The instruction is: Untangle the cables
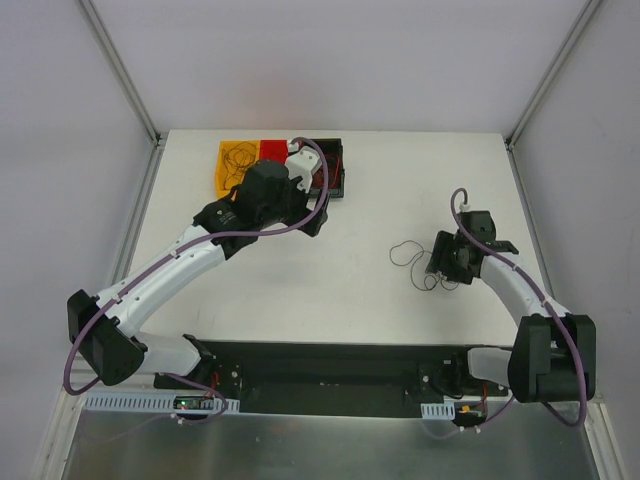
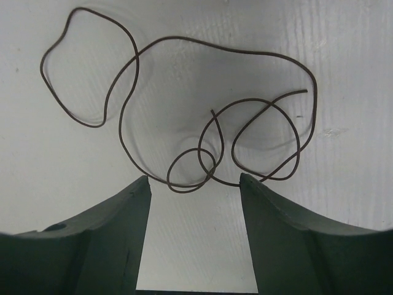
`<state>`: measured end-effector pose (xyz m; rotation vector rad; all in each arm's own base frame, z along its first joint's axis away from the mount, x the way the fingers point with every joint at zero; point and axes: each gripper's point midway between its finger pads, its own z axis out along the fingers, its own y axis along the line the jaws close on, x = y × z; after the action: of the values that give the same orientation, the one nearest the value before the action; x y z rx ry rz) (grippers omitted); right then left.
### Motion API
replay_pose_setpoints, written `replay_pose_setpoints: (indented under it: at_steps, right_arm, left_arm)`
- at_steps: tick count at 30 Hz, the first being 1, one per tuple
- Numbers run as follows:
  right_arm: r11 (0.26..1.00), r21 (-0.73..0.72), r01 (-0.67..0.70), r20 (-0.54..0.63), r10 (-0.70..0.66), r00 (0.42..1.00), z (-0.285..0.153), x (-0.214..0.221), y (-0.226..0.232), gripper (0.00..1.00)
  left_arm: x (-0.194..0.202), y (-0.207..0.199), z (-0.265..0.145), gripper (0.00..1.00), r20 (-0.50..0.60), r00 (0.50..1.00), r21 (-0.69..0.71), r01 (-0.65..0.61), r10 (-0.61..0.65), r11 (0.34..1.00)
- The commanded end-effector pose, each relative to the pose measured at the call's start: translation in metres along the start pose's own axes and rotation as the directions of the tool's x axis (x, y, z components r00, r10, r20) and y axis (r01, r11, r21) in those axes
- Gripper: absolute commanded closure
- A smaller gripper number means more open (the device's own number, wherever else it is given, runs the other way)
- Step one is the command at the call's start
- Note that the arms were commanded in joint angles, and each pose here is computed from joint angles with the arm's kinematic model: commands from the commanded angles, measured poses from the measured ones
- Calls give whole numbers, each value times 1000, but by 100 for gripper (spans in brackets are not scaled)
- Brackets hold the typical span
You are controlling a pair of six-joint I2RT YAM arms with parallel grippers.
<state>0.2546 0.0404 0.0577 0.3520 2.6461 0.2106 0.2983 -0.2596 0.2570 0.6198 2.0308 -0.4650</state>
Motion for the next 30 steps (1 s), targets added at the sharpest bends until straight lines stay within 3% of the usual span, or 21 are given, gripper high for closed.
replay_pose_setpoints:
  at_steps: [1, 8, 24, 26, 28, 30]
  right_arm:
    - [1000, -31, -4, -49, 3, 999, 8, 17, 2, 39]
    - [993, -121, -6, -71, -3, 997, 15, 28, 19, 51]
    - [971, -235, 31, -75, -50, 996, 33, 29, 61, 57]
    - [964, -265, 15, -87, -39, 995, 33, 28, 68, 62]
    - [915, -402, -21, -96, -20, 995, 29, 28, 93, 73]
    - [794, -603, -81, -118, 11, 993, 12, 26, 133, 77]
  left_arm:
    - [-8, 2, -2, 13, 36, 999, -9, -3, 3, 1000]
    - [-8, -1, -1, 12, 36, 999, 7, 1, -1, 1000]
    - [-9, -4, -3, 12, 39, 999, 21, 7, -8, 1000]
    - [-9, -2, -3, 12, 40, 999, 12, 6, -6, 1000]
    - [-9, -3, -4, 12, 41, 999, 15, 6, -6, 1000]
    - [-9, -2, -4, 12, 42, 999, 12, 4, -5, 1000]
